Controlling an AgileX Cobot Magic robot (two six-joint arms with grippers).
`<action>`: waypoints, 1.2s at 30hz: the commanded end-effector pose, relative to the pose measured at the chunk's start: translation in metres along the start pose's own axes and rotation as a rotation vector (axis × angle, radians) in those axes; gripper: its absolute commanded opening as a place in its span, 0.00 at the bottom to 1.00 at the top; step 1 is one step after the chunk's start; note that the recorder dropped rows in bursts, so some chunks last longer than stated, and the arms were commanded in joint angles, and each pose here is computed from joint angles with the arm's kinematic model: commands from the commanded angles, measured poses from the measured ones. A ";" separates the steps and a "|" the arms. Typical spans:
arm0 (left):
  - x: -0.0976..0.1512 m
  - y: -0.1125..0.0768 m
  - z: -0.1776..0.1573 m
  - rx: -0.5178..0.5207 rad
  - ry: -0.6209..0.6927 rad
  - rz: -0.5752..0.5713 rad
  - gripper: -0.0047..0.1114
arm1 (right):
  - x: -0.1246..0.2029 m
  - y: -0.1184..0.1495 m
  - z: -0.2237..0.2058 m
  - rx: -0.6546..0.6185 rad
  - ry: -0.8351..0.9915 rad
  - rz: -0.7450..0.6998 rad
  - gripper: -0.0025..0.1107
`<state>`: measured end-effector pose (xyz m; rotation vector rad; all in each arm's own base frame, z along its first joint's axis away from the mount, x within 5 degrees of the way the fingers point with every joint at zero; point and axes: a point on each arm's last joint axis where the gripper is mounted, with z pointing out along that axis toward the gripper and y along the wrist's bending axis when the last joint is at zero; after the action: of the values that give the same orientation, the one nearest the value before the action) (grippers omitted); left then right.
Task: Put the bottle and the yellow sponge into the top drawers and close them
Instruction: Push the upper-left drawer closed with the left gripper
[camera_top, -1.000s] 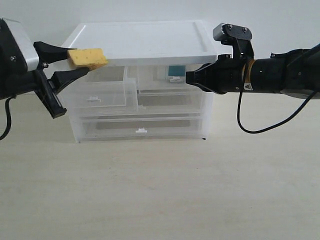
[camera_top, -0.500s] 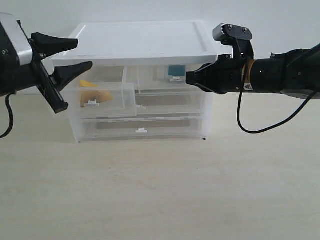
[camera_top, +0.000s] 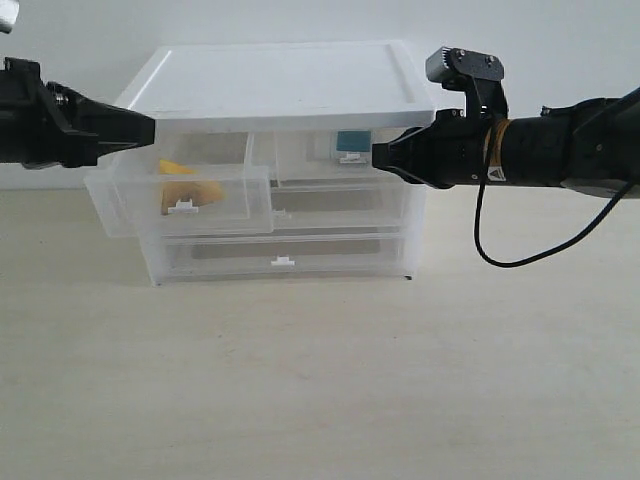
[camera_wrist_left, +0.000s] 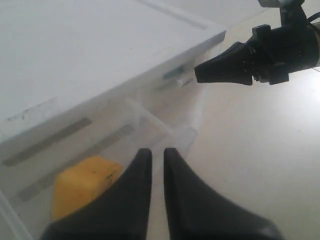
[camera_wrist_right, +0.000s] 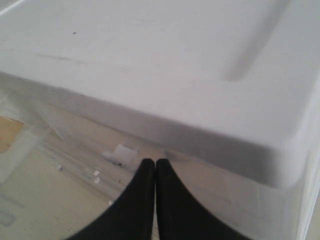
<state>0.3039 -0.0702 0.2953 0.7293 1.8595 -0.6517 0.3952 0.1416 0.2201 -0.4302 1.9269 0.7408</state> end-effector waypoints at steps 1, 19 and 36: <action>0.008 0.001 0.007 0.050 0.051 -0.057 0.11 | -0.004 -0.010 -0.001 0.080 -0.011 0.034 0.02; 0.060 0.043 0.055 0.012 0.194 -0.093 0.11 | -0.004 -0.010 -0.001 0.081 -0.012 0.028 0.02; 0.070 0.080 0.090 -0.125 -0.143 -0.003 0.11 | -0.004 -0.010 -0.001 0.081 -0.014 0.024 0.02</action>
<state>0.3858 -0.0640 0.1946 0.6053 1.8132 -0.5418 0.3952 0.1419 0.2199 -0.4389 1.9258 0.7313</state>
